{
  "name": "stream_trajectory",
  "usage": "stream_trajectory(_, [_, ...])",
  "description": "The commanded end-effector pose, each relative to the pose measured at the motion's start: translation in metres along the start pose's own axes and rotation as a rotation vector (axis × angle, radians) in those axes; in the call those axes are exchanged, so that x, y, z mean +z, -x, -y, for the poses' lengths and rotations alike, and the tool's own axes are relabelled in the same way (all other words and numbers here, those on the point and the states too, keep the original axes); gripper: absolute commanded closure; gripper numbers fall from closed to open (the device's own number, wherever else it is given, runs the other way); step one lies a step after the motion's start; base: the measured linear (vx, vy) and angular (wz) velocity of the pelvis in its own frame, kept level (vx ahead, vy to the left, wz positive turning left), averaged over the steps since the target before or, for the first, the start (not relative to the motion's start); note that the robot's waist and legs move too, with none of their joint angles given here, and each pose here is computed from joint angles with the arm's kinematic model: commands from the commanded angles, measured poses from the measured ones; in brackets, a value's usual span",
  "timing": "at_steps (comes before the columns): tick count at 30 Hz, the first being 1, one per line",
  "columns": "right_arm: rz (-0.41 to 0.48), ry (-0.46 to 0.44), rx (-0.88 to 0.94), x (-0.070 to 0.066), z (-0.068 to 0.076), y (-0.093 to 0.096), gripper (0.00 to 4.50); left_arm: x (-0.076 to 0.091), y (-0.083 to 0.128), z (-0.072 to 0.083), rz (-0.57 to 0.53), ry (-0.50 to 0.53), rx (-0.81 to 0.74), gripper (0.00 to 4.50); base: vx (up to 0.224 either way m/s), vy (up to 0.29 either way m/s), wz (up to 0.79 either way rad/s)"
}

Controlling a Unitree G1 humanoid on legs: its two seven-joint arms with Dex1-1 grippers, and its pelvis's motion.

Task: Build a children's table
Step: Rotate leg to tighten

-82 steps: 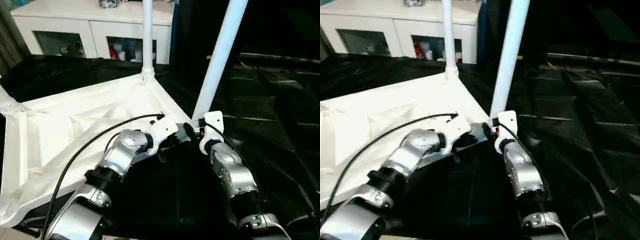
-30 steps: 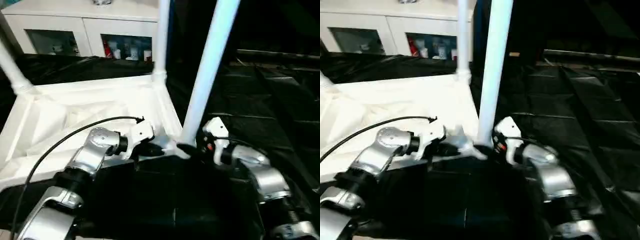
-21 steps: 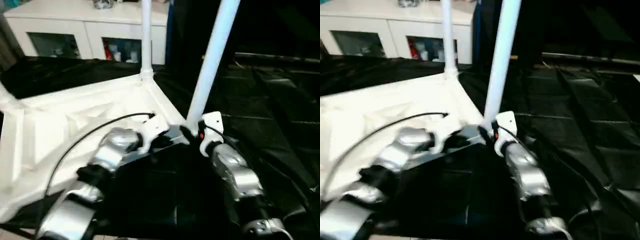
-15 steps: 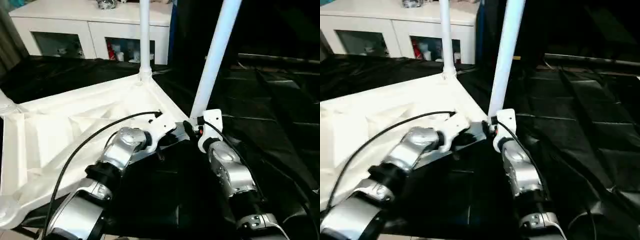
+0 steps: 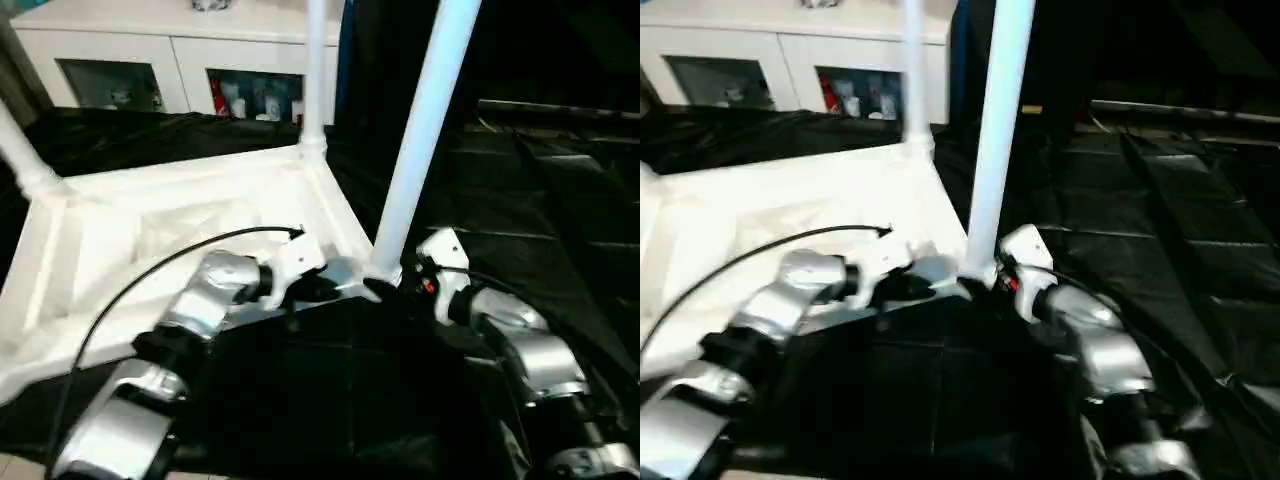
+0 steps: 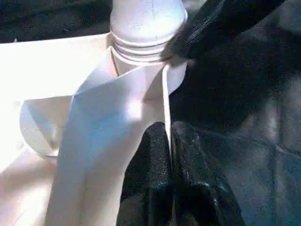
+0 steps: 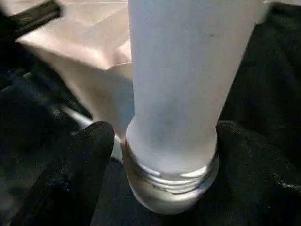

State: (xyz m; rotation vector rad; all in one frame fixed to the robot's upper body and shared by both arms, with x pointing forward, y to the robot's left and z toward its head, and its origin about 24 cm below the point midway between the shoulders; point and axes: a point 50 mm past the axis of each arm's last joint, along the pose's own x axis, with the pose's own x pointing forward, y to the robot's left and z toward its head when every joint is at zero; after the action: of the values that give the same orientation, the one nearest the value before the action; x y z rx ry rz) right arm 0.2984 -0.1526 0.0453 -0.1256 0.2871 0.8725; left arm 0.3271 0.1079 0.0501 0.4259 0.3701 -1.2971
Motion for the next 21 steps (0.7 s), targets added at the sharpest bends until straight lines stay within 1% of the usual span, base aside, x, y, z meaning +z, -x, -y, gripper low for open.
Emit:
stream_trajectory(1, [-0.006,0.01,0.092,0.0019,-0.0084,-0.0023,0.82,-0.0037,-0.0002,0.0083,0.046,0.027,-0.068,4.5,0.0,0.0,0.0])
stream_trajectory(7, [-0.025,0.018,0.122,0.0017,-0.0077,-0.0011,0.82,-0.0043,0.0057,0.0084,0.065,0.039,-0.102,4.5,0.0,0.0,0.0])
stream_trajectory(11, [-0.011,0.009,0.138,0.0023,-0.008,-0.0025,0.82,-0.0064,0.0069,0.0077,0.062,0.045,-0.111,4.5,0.0,0.0,0.0])
stream_trajectory(13, [-0.009,0.006,0.149,0.0016,-0.0088,-0.0031,1.08,-0.007,0.0074,0.0085,0.061,0.048,-0.114,4.5,0.0,0.0,0.0])
stream_trajectory(14, [-0.009,0.005,0.152,0.0014,-0.009,-0.0033,1.08,-0.0072,0.0075,0.0087,0.06,0.048,-0.115,4.5,0.0,0.0,0.0])
stream_trajectory(16, [-0.005,0.005,0.156,0.0012,-0.0097,-0.0036,1.27,-0.0083,0.0084,0.0099,0.059,0.05,-0.119,4.5,0.0,0.0,0.0])
stream_trajectory(17, [-0.005,0.005,0.156,0.0011,-0.0098,-0.0036,1.27,-0.0085,0.0085,0.0101,0.059,0.05,-0.119,4.5,0.0,0.0,0.0])
stream_trajectory(19, [0.011,-0.006,0.162,0.0016,-0.0103,-0.0036,1.55,-0.009,0.0087,0.0112,0.061,0.055,-0.128,4.5,0.0,0.0,0.0])
stream_trajectory(21, [0.017,-0.015,0.168,0.001,-0.0108,-0.0032,1.62,-0.0099,0.008,0.011,0.056,0.057,-0.132,4.5,0.0,0.0,0.0])
